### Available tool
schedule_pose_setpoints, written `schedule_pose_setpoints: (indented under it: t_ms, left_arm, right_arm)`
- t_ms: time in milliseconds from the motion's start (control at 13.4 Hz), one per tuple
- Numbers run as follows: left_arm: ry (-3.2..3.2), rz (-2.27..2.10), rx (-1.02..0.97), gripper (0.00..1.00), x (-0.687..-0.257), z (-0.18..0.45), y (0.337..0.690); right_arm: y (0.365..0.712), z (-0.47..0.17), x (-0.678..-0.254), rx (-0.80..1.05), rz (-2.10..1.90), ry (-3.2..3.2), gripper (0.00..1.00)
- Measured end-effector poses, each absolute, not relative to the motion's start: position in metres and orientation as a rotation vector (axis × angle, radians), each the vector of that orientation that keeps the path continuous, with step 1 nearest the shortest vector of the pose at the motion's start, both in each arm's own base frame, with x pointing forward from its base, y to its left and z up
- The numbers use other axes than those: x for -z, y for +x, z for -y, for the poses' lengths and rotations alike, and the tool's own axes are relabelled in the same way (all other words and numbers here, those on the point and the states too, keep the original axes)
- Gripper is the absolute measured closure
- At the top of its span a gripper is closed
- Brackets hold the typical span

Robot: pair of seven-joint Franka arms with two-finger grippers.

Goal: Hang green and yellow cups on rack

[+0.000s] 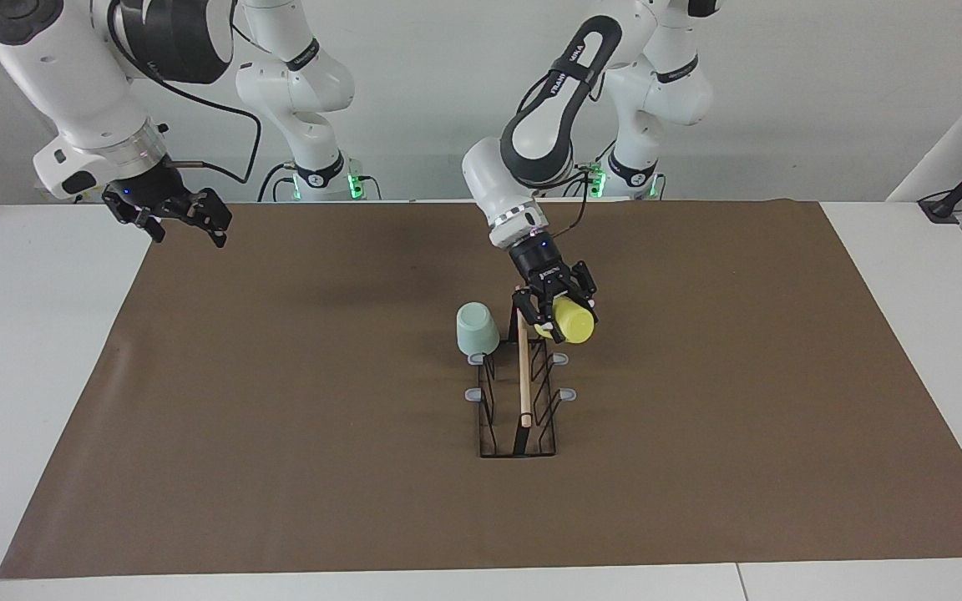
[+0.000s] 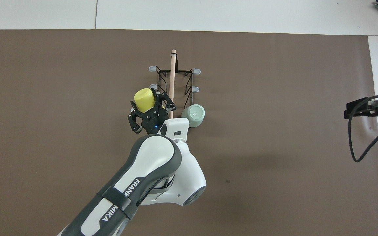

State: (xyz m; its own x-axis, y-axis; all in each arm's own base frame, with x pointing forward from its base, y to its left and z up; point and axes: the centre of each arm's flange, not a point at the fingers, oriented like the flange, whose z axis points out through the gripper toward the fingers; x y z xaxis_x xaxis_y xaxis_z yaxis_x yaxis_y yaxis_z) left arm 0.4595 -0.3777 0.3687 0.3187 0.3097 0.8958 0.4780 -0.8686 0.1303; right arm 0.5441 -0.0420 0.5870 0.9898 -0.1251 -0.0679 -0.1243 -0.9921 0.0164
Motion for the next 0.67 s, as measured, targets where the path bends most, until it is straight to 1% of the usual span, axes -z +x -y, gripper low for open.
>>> schedule_pose_setpoints:
  t_ms: [75,149,373,671]
  left_arm:
    - [-2.424,0.754,1.575,0.02,-0.371,0.38,0.458]
    - [-2.429,0.766,1.569,0.0,-0.376,0.381,0.456]
    - [-2.46,0.747,1.465,0.0,-0.398,0.378,0.457]
    - [-2.551,0.633,1.195,0.0,-0.451,0.355,0.478]
  right_arm:
    - [0.544,0.042,-0.587,0.109,0.194,3.122,0.0]
    - [0.544,0.04,-0.587,0.108,0.191,3.121,0.0]
    - [0.545,0.036,-0.588,0.104,0.184,3.121,0.0]
    - [0.545,0.021,-0.608,0.077,0.176,3.121,0.0]
